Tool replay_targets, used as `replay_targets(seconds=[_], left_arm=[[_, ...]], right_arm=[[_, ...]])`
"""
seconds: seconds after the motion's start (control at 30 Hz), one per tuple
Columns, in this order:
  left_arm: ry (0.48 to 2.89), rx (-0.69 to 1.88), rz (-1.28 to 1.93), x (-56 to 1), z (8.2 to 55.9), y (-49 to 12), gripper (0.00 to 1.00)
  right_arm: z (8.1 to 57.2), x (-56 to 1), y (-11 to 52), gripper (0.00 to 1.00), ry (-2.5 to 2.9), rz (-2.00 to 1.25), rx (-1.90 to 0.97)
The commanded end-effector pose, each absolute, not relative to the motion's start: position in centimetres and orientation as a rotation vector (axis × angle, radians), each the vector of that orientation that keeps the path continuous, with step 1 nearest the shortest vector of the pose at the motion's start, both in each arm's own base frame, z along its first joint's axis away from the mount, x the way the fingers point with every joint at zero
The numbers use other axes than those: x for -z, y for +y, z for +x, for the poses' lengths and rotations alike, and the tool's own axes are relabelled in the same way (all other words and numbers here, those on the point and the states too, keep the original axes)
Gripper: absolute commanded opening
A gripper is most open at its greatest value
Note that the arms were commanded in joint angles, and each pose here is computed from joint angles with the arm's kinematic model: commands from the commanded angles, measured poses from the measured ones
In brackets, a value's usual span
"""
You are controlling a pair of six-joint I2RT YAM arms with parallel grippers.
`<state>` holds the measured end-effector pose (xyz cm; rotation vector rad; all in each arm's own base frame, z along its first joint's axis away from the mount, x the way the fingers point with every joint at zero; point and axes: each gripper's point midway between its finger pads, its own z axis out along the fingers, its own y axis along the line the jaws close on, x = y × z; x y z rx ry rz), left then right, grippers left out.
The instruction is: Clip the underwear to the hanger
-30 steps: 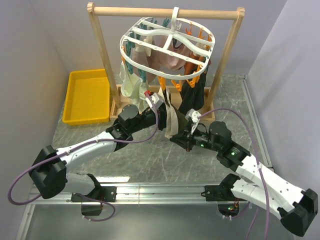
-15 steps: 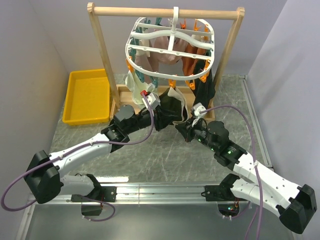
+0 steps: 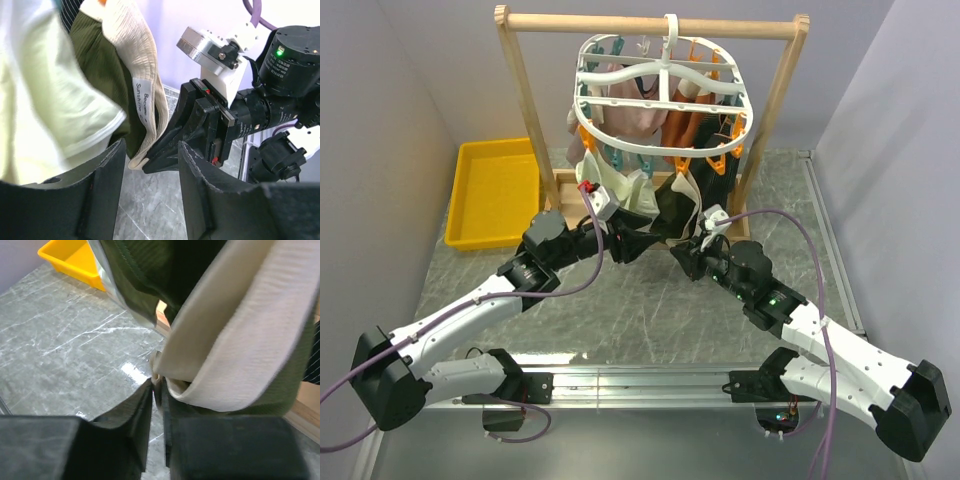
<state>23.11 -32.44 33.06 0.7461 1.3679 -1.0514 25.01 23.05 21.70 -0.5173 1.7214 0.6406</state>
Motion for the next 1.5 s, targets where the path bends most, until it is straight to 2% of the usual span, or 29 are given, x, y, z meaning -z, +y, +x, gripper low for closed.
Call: replay_targets(seconds=[0.0,0.27,0.73,1.03,1.3,1.47], left_arm=[[1.333,1.016,0.778,-33.5,22.9,-31.9,0.52],[1.379,0.905,0.601,-35.3,28.3,-30.5,0.54],[1.448,0.772,0.377,-35.7,38.0,-25.6,0.54],[1.427,0.734,0.399,-35.9,39.3,-24.2,0.54],[1.449,0.723,0.389,-35.7,40.1,-23.0,0.54],[1.432,0.721,0.396,-36.2,40.0,-22.7,0.54]], right_arm=[[25.8,-22.8,22.8,0.22,1.668,-0.495,-0.623],[25.4,-23.8,22.9,0.28,1.637,-0.523,-0.643],[21.8,-27.1,23.4,0.47,1.524,-0.661,-0.757],[20.3,-35.4,22.0,0.51,1.376,-0.621,-0.770],[24.5,-38.8,18.1,0.51,1.377,-0.378,-0.601],[27.4,-40.6,17.1,0.59,1.399,-0.338,-0.581]])
